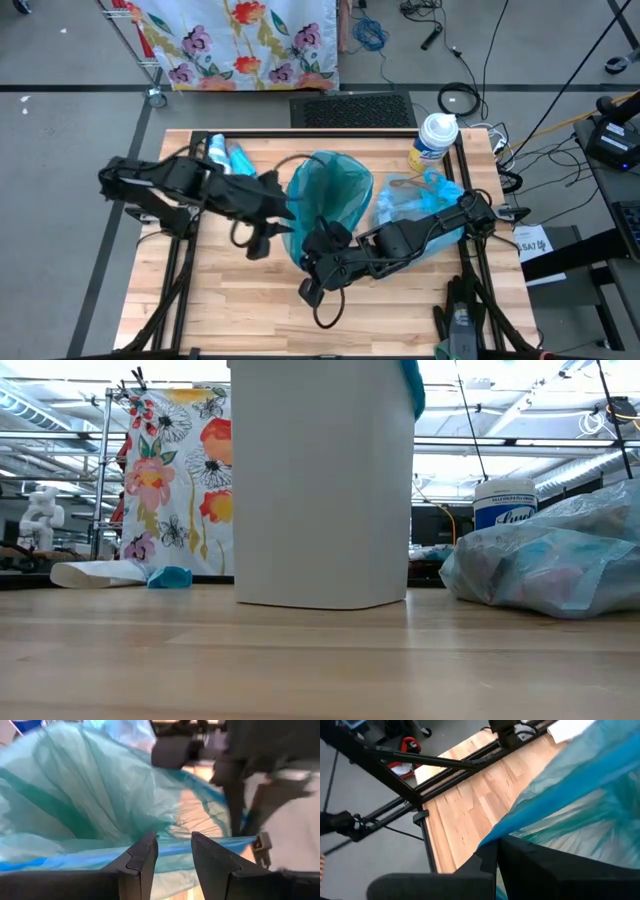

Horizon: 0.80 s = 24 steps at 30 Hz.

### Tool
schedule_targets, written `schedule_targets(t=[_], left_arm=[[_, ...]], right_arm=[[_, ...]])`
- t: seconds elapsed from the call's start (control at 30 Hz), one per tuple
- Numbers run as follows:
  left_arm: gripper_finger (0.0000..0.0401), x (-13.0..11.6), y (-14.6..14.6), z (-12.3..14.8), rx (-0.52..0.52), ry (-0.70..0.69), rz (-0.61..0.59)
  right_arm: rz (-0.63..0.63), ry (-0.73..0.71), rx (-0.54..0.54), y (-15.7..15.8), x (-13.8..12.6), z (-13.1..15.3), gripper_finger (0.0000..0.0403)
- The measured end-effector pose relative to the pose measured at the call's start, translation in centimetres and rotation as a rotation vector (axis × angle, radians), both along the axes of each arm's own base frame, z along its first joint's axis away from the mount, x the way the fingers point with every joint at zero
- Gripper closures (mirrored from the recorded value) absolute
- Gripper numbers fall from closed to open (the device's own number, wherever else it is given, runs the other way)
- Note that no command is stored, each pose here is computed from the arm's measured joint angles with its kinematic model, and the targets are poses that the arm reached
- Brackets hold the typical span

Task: Place trash/remove bag and relplace
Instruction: Insert the blue trash bag into the white trash bin

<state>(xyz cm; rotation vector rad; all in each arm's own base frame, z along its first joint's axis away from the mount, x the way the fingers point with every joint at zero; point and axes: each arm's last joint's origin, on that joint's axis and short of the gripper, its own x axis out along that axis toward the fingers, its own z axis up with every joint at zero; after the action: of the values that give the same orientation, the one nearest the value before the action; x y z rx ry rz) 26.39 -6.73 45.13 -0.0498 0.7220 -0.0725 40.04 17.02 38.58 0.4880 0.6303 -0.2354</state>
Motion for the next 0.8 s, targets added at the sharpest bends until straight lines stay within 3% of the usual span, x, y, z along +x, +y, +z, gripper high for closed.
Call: schedule_targets(t=[0.27,0.57,0.8], left_arm=[[0.0276,1.6,-0.4,-1.5,0.06,0.071,-0.097],[0.0276,1.4,-0.1,-1.9,0.137,0.11,-0.165],[0.0276,0.2,1.4,-2.9,0.146,0.301,-0.08]], right_arm=[[0.094,-0.066,-0.113,-0.1,0.6,0.6,0.0403],[0.157,-0.086,-0.226,-1.0,2.2,-0.1,0.0403],[0.138,-0.086,-0.244,-2.4,2.7,0.0,0.0403]])
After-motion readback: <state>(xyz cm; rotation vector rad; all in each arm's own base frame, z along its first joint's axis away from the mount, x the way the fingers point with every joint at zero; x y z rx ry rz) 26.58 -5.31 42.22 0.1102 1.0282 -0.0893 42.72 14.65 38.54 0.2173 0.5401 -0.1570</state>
